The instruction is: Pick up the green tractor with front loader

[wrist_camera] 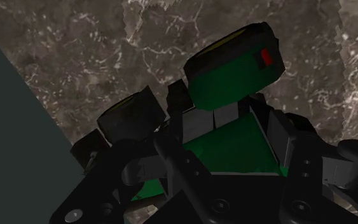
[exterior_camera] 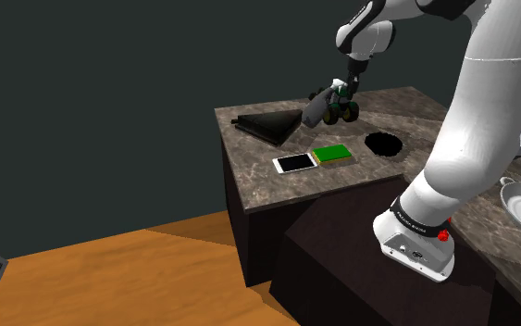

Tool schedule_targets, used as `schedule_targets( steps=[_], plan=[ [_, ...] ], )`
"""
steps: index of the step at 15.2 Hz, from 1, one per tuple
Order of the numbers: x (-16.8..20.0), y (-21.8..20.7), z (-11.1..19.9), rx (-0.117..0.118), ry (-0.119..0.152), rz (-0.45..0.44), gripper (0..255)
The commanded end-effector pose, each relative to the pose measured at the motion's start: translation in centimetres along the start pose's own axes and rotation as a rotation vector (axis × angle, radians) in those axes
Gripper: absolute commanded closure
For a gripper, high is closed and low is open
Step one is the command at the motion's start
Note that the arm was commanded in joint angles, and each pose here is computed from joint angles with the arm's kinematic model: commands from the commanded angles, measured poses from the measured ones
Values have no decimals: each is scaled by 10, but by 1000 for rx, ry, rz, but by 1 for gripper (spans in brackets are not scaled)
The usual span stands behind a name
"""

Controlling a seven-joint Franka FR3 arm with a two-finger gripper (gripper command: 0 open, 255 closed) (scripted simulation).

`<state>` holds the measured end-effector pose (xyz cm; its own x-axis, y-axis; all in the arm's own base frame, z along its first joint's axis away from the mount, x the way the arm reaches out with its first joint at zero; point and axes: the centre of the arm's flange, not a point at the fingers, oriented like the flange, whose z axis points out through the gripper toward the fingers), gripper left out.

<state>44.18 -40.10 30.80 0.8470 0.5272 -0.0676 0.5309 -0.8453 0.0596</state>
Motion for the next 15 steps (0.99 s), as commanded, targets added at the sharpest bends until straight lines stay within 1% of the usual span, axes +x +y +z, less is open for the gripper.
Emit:
schedule_targets(
  steps=[1,7,15],
  plan=[
    [1,0,2,1,-1,-1,255],
    [1,0,1,1,-1,-1,255],
    [-2,2,-41,1,-1,-1,255]
  ],
)
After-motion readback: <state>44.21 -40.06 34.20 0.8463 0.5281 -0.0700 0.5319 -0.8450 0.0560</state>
